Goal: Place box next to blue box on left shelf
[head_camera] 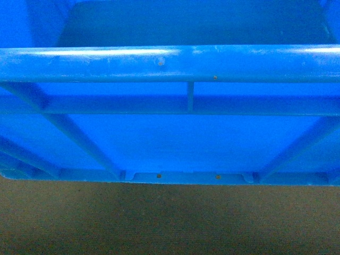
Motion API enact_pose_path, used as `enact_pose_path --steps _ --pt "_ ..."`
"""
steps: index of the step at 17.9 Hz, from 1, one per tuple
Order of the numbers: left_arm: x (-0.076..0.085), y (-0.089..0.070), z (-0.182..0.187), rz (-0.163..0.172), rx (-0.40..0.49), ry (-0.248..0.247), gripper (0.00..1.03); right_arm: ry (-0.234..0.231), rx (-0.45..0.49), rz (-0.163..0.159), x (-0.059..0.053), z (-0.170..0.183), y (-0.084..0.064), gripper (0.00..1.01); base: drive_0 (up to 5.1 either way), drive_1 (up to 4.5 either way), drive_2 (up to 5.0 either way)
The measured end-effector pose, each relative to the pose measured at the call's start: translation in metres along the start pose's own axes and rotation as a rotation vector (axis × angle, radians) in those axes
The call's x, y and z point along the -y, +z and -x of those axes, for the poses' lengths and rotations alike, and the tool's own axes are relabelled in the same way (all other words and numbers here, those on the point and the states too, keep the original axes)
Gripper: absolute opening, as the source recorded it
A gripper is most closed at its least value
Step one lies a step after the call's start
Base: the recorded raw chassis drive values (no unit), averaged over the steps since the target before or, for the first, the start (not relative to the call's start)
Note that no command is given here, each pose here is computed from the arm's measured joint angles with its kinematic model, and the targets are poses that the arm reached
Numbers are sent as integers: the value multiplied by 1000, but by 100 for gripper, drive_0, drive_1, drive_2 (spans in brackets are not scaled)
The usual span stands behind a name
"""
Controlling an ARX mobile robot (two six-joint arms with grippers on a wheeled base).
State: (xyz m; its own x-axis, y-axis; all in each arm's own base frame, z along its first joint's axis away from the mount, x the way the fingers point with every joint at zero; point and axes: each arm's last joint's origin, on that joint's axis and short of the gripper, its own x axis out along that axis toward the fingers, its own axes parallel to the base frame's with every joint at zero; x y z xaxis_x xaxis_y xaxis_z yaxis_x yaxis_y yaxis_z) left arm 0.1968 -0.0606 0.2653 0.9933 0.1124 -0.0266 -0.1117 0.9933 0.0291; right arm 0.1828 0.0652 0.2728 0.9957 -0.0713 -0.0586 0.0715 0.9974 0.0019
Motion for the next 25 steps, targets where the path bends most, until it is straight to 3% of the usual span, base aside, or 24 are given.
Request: enact_pose_path --steps 8,25 --pt "0 0 0 0 0 0 13 0 0 0 0 0 0 8 -6 -6 -6" --pt "0 0 0 -4 0 3 13 0 0 0 0 0 0 8 -172 -172 -172"
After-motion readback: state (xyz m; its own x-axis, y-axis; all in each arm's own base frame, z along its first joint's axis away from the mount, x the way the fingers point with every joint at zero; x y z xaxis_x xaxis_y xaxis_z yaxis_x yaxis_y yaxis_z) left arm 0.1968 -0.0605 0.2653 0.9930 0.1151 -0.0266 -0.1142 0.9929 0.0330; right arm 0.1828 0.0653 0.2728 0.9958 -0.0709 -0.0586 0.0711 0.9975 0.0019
